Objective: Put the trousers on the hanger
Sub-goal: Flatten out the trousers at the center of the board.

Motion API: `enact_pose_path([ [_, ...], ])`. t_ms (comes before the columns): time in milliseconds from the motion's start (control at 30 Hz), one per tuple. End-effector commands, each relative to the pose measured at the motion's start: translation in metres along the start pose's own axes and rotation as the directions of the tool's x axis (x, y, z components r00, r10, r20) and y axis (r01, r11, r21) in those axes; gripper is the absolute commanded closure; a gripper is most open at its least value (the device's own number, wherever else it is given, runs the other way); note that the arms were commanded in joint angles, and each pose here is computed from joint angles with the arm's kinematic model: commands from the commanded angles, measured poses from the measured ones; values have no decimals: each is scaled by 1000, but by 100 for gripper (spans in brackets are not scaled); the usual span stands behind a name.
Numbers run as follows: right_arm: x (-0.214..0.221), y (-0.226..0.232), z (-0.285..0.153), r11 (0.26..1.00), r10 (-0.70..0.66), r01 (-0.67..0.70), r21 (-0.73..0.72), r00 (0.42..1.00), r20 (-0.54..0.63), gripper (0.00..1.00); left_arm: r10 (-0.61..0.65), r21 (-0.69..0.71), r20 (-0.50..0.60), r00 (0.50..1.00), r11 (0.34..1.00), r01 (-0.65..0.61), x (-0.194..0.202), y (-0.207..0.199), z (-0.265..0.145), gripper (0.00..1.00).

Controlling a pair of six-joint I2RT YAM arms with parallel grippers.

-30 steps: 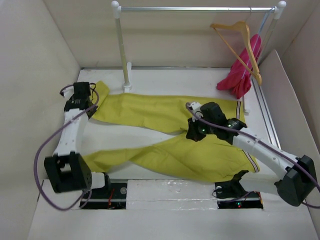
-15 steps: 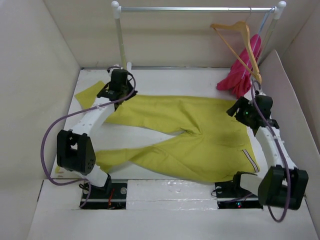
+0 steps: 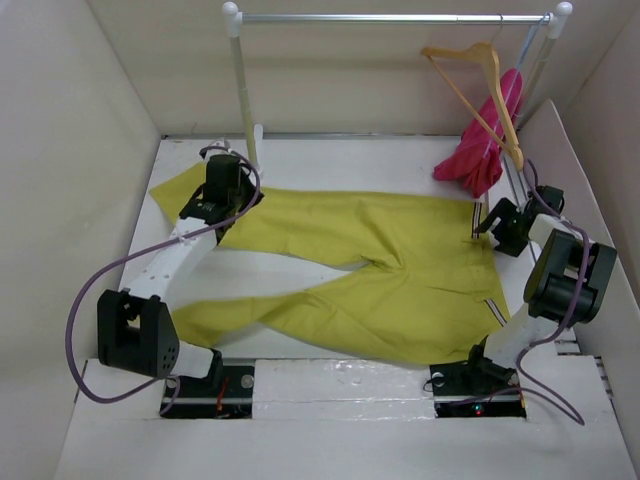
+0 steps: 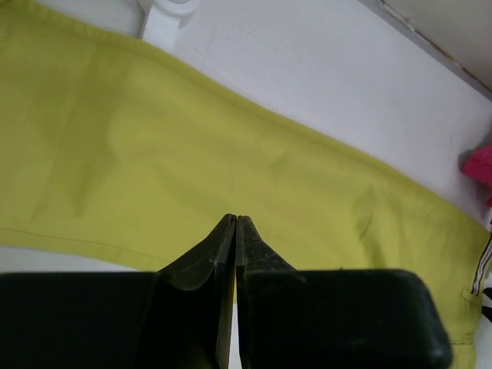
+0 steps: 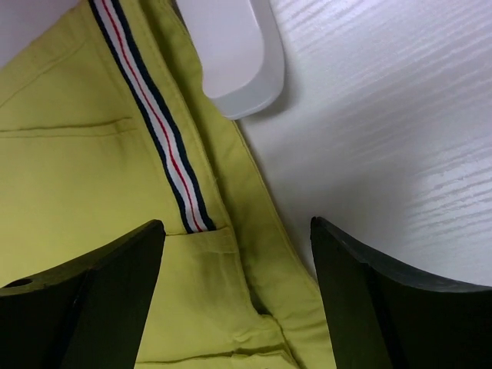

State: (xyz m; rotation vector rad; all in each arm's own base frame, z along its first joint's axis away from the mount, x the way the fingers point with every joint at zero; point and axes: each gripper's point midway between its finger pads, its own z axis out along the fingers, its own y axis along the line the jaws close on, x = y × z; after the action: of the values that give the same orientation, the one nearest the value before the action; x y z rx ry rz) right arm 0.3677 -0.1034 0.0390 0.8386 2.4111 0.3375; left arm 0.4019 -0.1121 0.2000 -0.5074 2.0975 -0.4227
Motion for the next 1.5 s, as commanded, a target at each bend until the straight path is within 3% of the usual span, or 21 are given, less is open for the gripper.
enact_pose_path([
  [0,-10,14,-1,997,-48,49,-51,999,5,18,19,4,20,1000,1000,-19,-1,6,-3,100],
  [133,7,15,11,995,-30,25,-99,998,-54,27,25,-77,40,999,997,-22,-6,19,-3,94],
  [167,10,17,11,993,-19,14,-116,999,-41,44,27,-97,46,999,995,-22,-8,22,-3,91],
  [233,14,23,8,988,-3,-1,-153,1000,-30,59,35,-167,76,997,986,-22,-19,31,-5,81],
  [267,11,27,6,985,1,-3,-171,1000,-10,80,38,-202,97,995,979,-17,-26,34,-4,75],
  [367,7,30,-6,983,14,-8,-183,999,30,100,42,-263,88,995,965,-18,-28,43,-3,70],
  [633,-61,44,-100,978,55,19,-206,935,350,100,36,-285,107,994,959,-4,-36,46,-5,68],
  [767,-78,7,-109,995,94,-74,-69,930,356,100,45,-303,103,994,953,-11,-34,51,-6,68],
  [867,-87,-25,-108,990,117,-138,35,929,350,100,57,-373,111,992,928,-12,-34,65,-8,54],
  [933,-99,-40,-100,978,132,-179,104,927,351,100,64,-439,128,990,899,-1,-37,82,-10,36],
  [967,-104,-42,-98,975,141,-192,111,923,358,88,63,-464,119,991,886,0,-36,90,-8,33],
  [1033,-118,-45,-99,969,143,-208,131,913,383,74,20,-518,123,992,854,47,-45,118,-10,31],
  [1067,-123,-44,-101,968,152,-218,126,905,397,53,-5,-534,125,992,843,72,-48,131,-10,30],
  [1100,-126,-38,-103,972,157,-212,98,904,398,41,-43,-518,122,992,849,101,-51,140,-7,30],
  [1167,-130,-12,-112,984,133,-168,51,903,408,26,-136,-546,156,978,813,201,-63,182,-7,30],
  [1200,-125,12,-112,992,108,-123,14,912,395,25,-193,-518,146,970,821,241,-64,185,-1,30],
  [1267,-105,43,-124,996,88,-70,-57,903,420,27,-256,-532,110,960,801,275,-57,206,15,30],
  [1333,-70,75,-124,991,61,-9,-132,915,398,32,-271,-489,73,960,829,271,-61,197,32,31],
  [1433,5,98,-121,963,30,61,-264,944,328,72,-283,-475,49,958,837,272,-71,198,57,31],
  [1467,38,97,-118,949,10,86,-304,954,300,100,-289,-479,25,957,837,266,-65,202,69,31],
])
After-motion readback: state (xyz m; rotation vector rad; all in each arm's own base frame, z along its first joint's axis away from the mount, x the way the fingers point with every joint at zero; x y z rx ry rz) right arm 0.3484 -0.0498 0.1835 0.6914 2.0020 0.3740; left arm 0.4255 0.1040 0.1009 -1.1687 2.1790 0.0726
